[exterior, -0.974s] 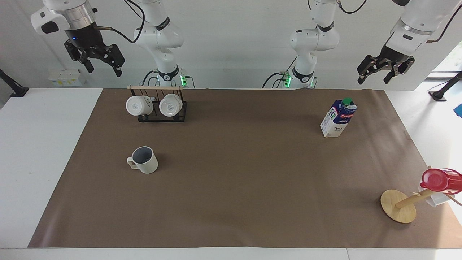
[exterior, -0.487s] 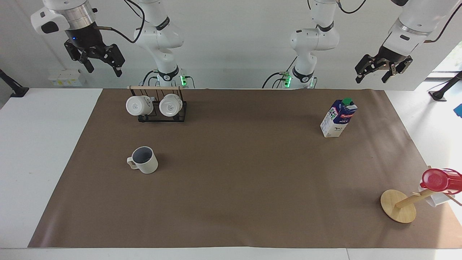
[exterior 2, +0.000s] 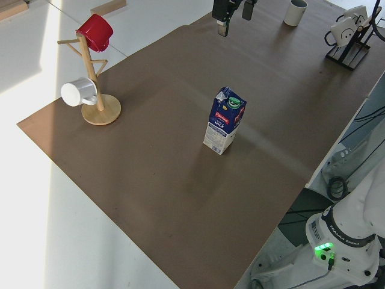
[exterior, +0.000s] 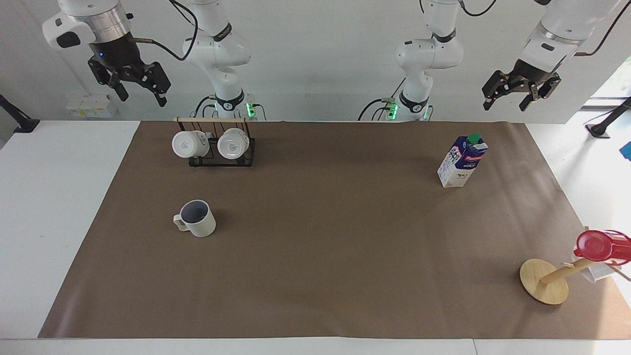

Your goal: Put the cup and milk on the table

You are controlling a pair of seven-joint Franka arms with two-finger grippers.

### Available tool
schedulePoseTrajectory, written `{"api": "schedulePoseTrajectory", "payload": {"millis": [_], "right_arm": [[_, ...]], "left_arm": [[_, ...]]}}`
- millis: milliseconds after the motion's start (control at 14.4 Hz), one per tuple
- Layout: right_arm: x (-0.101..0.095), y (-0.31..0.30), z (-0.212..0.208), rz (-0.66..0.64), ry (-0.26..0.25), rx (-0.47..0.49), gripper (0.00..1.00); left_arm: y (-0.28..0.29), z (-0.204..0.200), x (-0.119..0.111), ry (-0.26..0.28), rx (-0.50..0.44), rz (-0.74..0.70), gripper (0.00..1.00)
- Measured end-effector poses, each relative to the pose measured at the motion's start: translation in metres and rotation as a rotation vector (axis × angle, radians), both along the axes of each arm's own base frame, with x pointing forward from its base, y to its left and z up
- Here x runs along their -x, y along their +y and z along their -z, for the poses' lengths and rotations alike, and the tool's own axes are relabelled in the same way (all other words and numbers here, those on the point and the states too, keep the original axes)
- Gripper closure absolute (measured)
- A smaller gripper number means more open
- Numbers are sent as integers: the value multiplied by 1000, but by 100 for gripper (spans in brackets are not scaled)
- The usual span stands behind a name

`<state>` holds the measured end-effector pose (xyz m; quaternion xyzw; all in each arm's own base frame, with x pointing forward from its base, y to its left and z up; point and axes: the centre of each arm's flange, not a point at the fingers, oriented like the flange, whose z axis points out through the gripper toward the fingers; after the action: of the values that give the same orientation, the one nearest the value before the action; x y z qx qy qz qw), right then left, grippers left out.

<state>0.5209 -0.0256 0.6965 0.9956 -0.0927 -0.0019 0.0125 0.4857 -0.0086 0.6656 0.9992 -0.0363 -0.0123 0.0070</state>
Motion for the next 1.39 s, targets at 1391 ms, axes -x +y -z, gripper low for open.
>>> {"api": "schedulePoseTrajectory", "payload": {"millis": [1391], "right_arm": [[-107,57,220,-127,-20,13,0]], "left_arm": [[8,3,6,-7,3,-14,0]]}}
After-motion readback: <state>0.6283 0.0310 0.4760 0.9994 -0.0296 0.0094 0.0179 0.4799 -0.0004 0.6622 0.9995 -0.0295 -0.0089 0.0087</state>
